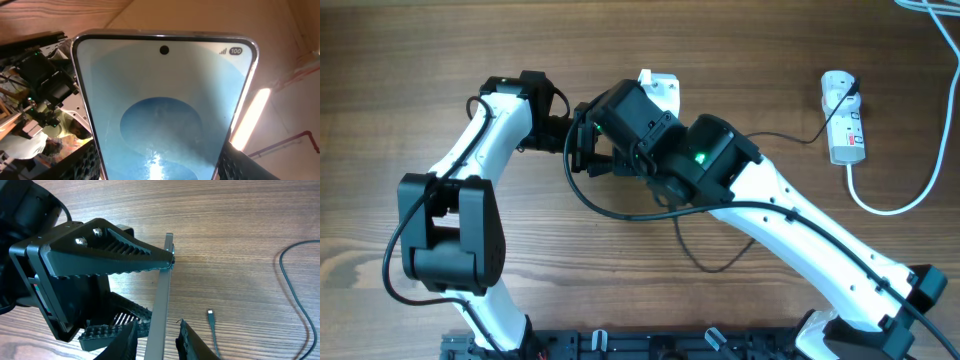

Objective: Plug charger to phone and switch on socket

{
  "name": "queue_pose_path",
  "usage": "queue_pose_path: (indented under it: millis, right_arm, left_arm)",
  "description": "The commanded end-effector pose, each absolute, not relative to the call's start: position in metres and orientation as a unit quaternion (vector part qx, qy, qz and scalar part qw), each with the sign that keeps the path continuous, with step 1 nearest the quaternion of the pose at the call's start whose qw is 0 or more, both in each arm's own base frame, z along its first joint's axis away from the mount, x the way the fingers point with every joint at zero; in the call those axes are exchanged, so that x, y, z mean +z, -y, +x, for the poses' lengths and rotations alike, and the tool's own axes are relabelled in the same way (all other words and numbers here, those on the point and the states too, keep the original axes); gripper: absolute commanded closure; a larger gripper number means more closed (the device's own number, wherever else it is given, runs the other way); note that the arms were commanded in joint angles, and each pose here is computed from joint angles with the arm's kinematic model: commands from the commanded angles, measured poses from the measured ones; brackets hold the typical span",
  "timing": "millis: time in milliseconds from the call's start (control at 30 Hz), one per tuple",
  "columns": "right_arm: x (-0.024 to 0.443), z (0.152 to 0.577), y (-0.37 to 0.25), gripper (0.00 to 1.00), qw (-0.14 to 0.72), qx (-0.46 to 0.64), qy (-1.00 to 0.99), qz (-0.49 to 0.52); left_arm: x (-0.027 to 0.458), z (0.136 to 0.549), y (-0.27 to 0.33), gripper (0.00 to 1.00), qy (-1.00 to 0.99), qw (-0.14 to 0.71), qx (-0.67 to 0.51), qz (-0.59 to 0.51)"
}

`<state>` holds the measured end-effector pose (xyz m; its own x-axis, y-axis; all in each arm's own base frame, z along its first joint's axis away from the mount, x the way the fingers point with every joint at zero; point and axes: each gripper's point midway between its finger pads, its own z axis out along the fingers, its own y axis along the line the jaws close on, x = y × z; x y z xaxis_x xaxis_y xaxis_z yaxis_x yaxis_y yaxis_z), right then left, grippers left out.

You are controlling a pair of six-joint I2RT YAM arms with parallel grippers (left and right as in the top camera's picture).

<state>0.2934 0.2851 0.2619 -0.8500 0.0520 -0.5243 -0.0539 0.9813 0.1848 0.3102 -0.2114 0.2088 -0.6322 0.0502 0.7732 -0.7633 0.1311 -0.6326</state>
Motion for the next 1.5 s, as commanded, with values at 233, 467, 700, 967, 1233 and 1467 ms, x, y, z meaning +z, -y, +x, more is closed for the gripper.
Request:
queue_pose_path:
  millis: [233,467,700,967,1233,1467]
  right_arm:
    - [0.2537,0.3027,-0.2876,0.76,0.284,0.072,-0.956,0.0]
    - [0.2569,0.3017,-0.2861,0.76,0.284,0.072,-0.956,-0.001]
    - [0.259,0.3004,-0.2844,0.8,0.285,0.072,-0.956,-0.002]
    - [0.259,0.2997,-0.2865,0.85,0.282,0.078,-0.956,-0.001]
    - [0.2587,0.2991,-0.287,0.93,0.281,0.079,-0.957,-0.001]
    - [0.2583,0.2978,-0.2899,0.95,0.274,0.091,-0.957,0.012]
  left_arm:
    - [0.2333,0.3122,0.2109,0.44,0.66,0.327,0.629,0.248]
    - [0.2332,0.3122,0.2109,0.44,0.66,0.326,0.629,0.248]
    - [0.2332,0.3122,0.2109,0.44,0.66,0.326,0.629,0.248]
    - [0.2332,0.3122,0.2109,0.44,0.66,0.326,0.629,0.248]
    - [0.2332,0.3122,0.2109,0.43,0.66,0.326,0.629,0.248]
    - [0.2333,0.3122,0.2109,0.34,0.66,0.327,0.63,0.248]
